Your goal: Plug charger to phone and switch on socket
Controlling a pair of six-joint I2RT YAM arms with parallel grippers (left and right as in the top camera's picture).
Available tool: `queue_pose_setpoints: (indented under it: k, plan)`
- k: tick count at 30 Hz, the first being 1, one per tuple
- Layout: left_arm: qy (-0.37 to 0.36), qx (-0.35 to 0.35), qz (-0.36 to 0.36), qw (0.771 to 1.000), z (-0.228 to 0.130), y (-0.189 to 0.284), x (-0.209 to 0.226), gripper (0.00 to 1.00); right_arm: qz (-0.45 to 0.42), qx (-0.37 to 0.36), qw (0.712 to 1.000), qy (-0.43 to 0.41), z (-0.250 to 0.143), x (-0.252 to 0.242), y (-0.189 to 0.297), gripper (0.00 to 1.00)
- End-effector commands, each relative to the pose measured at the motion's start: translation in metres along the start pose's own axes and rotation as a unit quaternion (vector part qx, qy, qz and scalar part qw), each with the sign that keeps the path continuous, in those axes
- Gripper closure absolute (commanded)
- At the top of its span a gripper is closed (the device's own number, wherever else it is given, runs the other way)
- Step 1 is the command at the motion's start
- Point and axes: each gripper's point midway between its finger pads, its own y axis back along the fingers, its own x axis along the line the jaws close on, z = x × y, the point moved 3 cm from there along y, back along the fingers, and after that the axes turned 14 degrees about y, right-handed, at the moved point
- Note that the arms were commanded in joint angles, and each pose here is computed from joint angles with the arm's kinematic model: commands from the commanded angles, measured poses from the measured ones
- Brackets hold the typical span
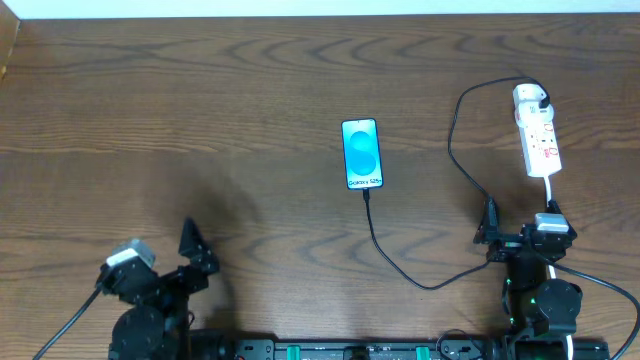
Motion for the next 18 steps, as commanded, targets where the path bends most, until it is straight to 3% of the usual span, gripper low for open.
queue_pose_setpoints:
  k: [1, 12, 18]
  plan:
    - [0.001, -0.013, -0.030, 0.999, -0.001, -0.008, -0.007, 0.02, 0.001, -0.002, 1.000, 0.008, 0.000, 0.001, 0.000, 0.01]
    - [0.011, -0.076, -0.088, 0.993, -0.004, -0.035, -0.014, 0.02, 0.001, -0.002, 1.000, 0.008, 0.000, 0.001, 0.000, 0.01]
    - [0.009, -0.077, -0.088, 0.993, -0.019, -0.048, -0.006, 0.02, 0.001, -0.002, 1.000, 0.008, 0.000, 0.001, 0.000, 0.01]
